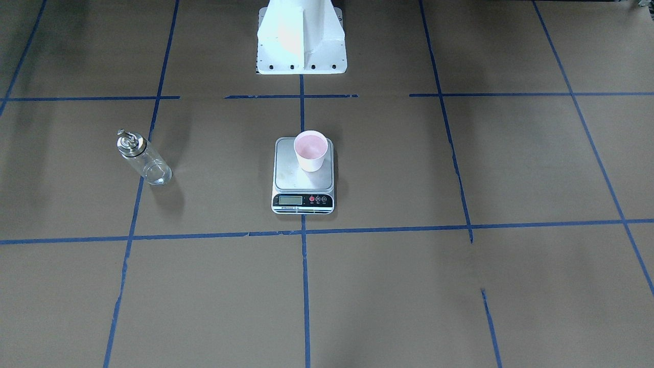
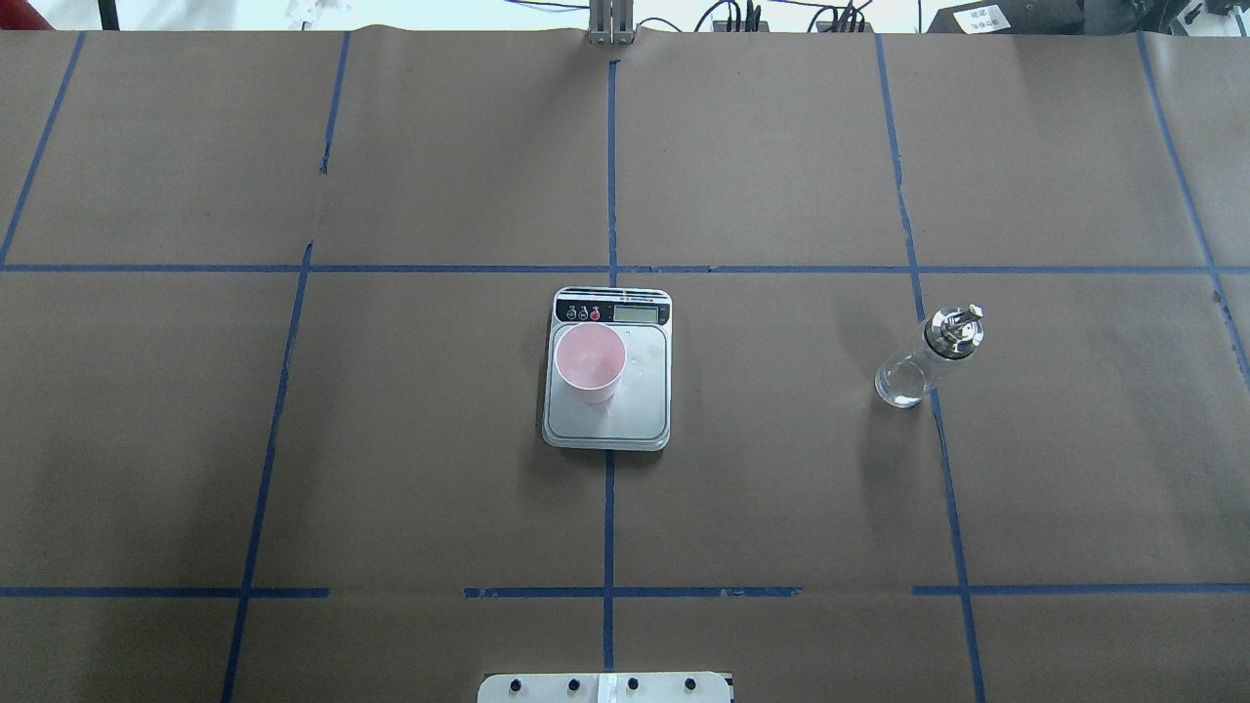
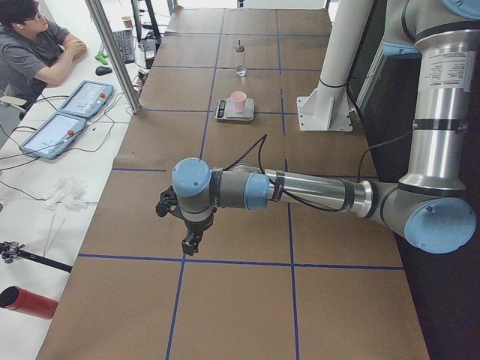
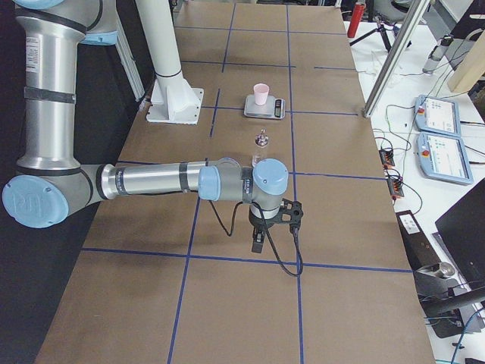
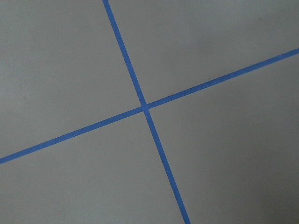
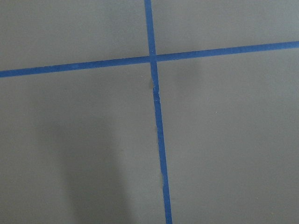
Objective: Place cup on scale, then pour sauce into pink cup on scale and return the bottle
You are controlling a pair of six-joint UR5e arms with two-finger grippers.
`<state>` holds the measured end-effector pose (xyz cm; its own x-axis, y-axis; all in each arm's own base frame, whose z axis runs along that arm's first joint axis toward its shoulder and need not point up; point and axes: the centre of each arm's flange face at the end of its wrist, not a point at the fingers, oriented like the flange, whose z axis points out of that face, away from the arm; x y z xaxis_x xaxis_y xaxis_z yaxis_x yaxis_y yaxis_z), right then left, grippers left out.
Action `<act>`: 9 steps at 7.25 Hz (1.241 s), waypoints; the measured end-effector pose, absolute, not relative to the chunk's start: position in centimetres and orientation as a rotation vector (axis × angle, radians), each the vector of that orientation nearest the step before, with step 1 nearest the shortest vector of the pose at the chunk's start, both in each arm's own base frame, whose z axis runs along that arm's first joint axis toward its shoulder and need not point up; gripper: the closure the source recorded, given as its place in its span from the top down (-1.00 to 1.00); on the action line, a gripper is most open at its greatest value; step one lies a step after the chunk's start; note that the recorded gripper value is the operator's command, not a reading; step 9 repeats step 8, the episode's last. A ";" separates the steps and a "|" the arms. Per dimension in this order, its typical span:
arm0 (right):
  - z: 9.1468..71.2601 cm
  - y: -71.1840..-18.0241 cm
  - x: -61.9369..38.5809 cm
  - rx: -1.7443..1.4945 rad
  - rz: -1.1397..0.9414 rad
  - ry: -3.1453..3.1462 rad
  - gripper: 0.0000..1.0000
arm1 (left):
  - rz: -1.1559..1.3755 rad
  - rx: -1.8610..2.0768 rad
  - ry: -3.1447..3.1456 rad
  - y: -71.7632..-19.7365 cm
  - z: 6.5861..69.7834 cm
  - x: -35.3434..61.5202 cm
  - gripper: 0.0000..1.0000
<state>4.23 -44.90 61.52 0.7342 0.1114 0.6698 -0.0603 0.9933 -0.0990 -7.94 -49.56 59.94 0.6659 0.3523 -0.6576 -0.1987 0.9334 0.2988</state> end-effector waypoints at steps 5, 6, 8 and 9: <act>61.5 -44.9 3.8 -0.077 0.085 -0.740 1.00 | 0.312 0.206 0.783 -49.5 60.0 -7.9 1.00; 61.5 -44.9 3.7 -0.077 0.084 -0.740 1.00 | 0.312 0.206 0.783 -49.5 60.0 -7.9 1.00; 61.6 -44.9 3.6 -0.080 0.082 -0.740 1.00 | 0.312 0.205 0.783 -49.5 60.0 -7.9 1.00; 61.6 -44.9 3.6 -0.080 0.082 -0.740 1.00 | 0.312 0.205 0.783 -49.5 60.0 -7.9 1.00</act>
